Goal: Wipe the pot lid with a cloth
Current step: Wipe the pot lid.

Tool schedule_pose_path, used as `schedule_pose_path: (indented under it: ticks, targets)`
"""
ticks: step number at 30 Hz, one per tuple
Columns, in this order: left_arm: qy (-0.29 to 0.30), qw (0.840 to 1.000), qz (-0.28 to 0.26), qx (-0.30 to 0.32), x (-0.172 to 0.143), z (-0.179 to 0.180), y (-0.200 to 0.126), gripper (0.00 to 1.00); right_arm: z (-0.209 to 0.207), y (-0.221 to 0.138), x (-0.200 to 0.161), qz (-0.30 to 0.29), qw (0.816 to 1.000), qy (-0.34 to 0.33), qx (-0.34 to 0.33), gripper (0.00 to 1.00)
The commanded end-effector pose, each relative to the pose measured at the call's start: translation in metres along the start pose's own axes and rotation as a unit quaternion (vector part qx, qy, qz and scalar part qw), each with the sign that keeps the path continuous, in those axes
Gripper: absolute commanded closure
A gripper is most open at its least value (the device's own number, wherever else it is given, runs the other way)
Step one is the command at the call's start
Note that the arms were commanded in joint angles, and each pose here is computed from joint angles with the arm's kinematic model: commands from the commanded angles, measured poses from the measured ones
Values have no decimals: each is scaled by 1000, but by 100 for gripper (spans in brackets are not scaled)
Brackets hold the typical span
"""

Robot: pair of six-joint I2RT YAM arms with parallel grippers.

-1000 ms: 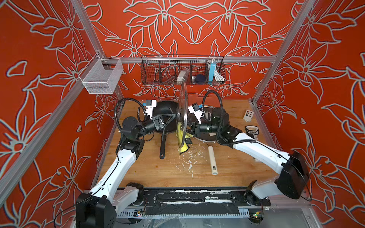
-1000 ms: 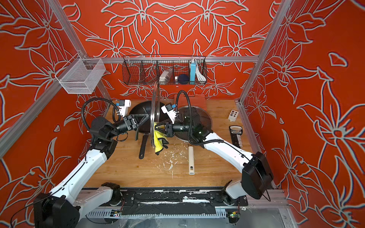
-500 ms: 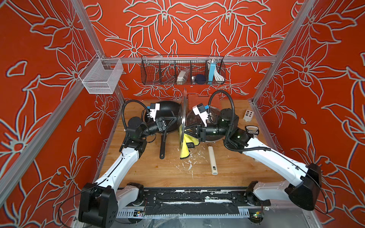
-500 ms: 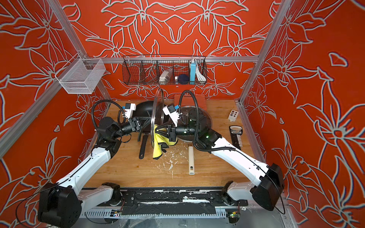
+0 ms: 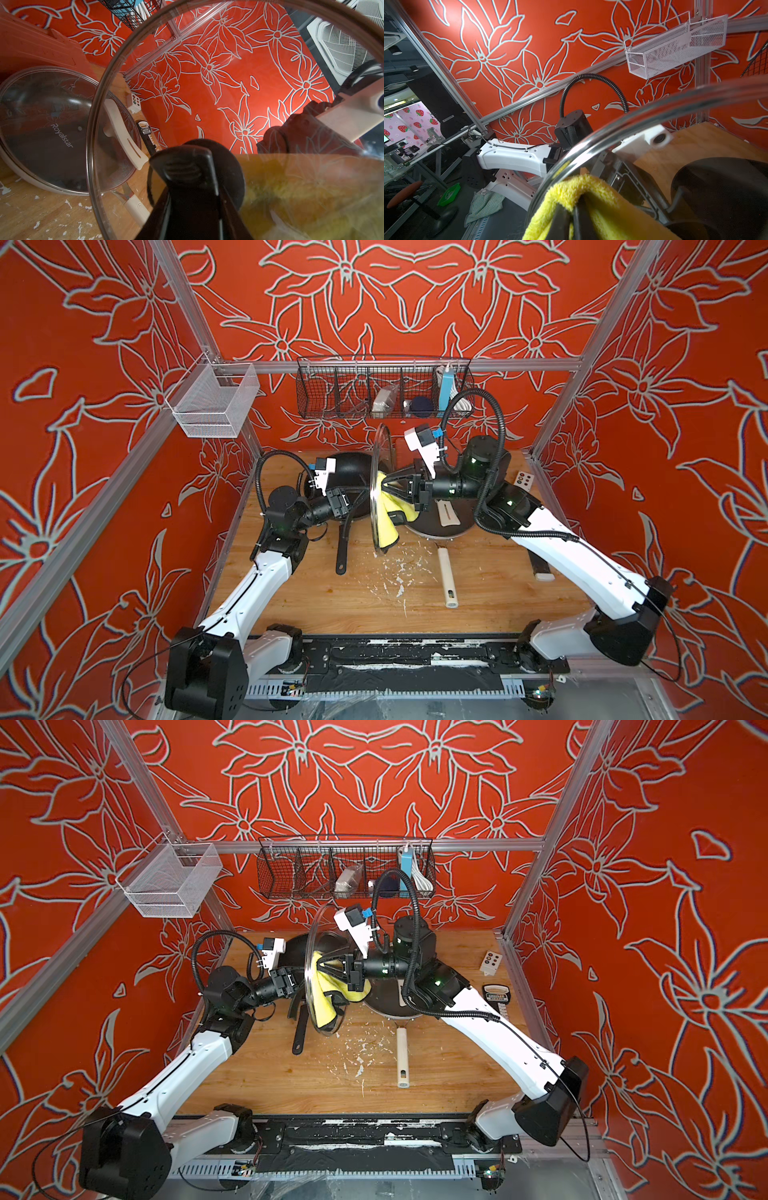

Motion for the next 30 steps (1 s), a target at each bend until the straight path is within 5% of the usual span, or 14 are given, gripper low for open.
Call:
schedule_pose_path:
  ticks: [1, 12, 30]
  targets:
    - [107, 993, 0, -58, -2, -46, -6, 100, -1, -5, 33, -42, 998, -45, -12, 100]
    - [146, 985, 5, -89, -10, -85, -19, 100, -66, -2, 47, -39, 995, -36, -81, 100]
    - [177, 978, -4, -107, -11, -115, -27, 100, -139, 12, -2, 1, 992, 19, -127, 100]
Point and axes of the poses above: each gripper's point midway between its finger pads, its own y axis out along the fingers, its own z axis along the line the jaws close on, x = y × z, the point moved 5 cm from there along -y, back along the fingers, and after that the axes turned 5 degrees about -y, right-handed, at the moved point
